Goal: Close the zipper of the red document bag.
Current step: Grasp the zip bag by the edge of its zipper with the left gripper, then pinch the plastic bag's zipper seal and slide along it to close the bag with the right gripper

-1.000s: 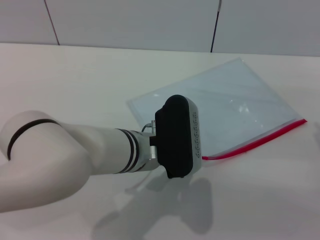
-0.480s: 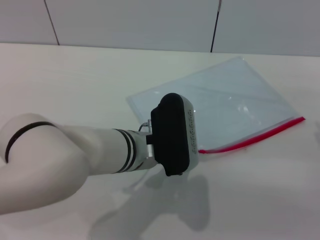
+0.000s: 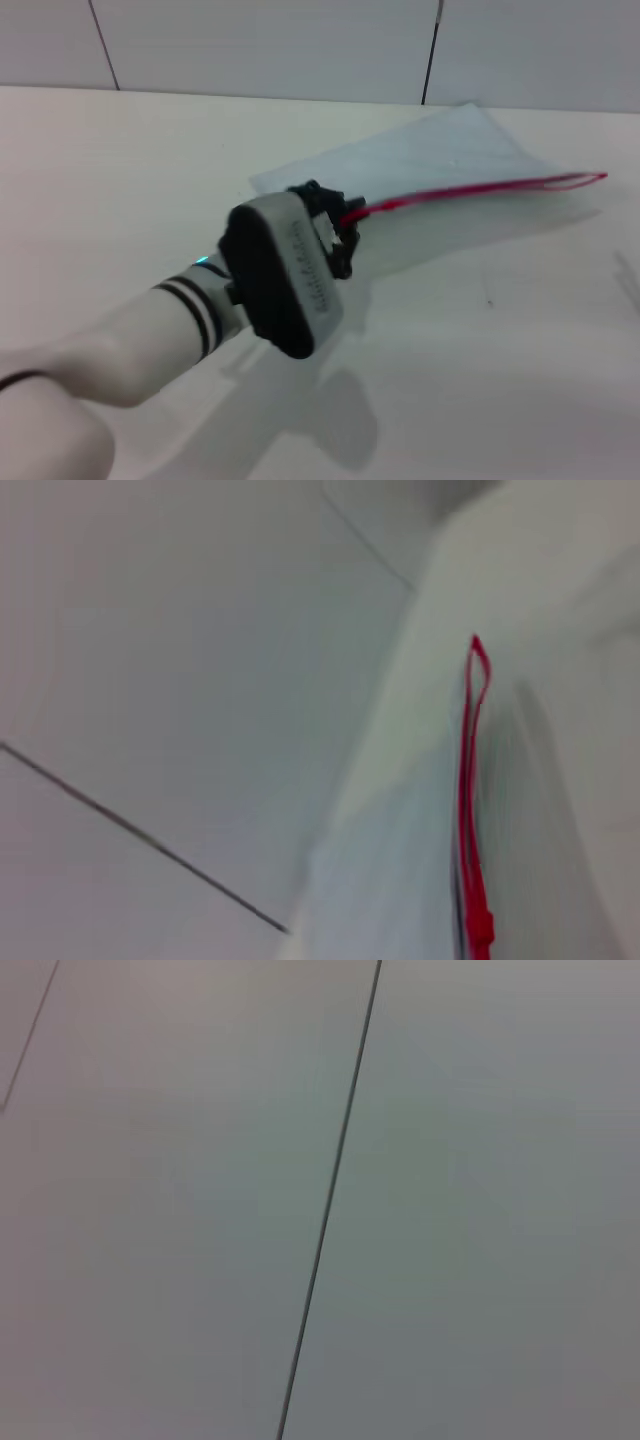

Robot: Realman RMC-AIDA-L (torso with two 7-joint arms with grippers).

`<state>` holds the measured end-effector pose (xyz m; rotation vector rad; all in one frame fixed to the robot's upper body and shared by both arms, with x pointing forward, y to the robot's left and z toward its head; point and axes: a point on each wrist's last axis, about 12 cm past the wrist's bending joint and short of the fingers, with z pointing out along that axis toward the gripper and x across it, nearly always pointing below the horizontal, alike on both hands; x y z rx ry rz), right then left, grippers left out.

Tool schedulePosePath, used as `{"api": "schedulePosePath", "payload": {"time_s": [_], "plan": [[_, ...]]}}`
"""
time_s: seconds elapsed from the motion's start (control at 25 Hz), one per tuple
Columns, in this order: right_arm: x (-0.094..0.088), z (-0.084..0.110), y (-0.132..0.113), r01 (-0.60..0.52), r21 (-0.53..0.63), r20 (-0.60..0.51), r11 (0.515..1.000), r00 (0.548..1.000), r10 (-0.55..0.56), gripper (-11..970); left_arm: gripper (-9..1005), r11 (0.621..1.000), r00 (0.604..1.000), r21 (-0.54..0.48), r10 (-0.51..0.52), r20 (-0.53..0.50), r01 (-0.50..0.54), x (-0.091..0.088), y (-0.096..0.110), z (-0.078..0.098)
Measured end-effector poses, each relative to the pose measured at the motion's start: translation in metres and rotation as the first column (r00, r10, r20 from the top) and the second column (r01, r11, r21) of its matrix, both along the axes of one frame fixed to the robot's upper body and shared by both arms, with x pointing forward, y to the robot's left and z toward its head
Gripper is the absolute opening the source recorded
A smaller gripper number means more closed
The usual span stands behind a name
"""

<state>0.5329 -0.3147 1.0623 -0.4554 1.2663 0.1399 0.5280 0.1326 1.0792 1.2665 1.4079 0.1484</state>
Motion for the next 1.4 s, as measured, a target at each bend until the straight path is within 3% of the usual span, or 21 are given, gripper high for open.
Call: {"api": "schedulePosePath", "payload": {"time_s": [0.28, 0.48, 0.76, 1.04, 1.4], "plan": [[0.009, 0.004, -0.018, -0.132, -0.035, -0.173, 0.991, 0.977, 0.124, 615, 47, 0.993, 0.99, -0.115, 0.048, 0.134, -0.033, -0.004, 0.012, -0.008], [0.019, 0.008, -0.005, -0.271, -0.111, -0.237, 0.956, 0.941, 0.24, 615, 47, 0.99, 0.986, -0.139, 0.048, 0.159, -0.026, -0.006, 0.012, -0.009], [0.033, 0.013, 0.04, -0.501, -0.343, -0.226, 0.795, 0.865, 0.448, 615, 47, 0.99, 0.987, -0.143, 0.042, 0.156, -0.02, -0.007, 0.011, -0.009], [0.034, 0.023, 0.061, -0.527, -0.537, -0.092, 0.659, 0.813, 0.575, 616, 48, 0.99, 0.988, -0.139, 0.026, 0.151, -0.005, -0.01, 0.008, -0.011], [0.048, 0.03, 0.085, -0.552, -0.633, -0.105, 0.542, 0.755, 0.647, 615, 48, 0.991, 0.989, -0.125, -0.027, 0.149, 0.046, -0.015, -0.001, -0.012]]}}
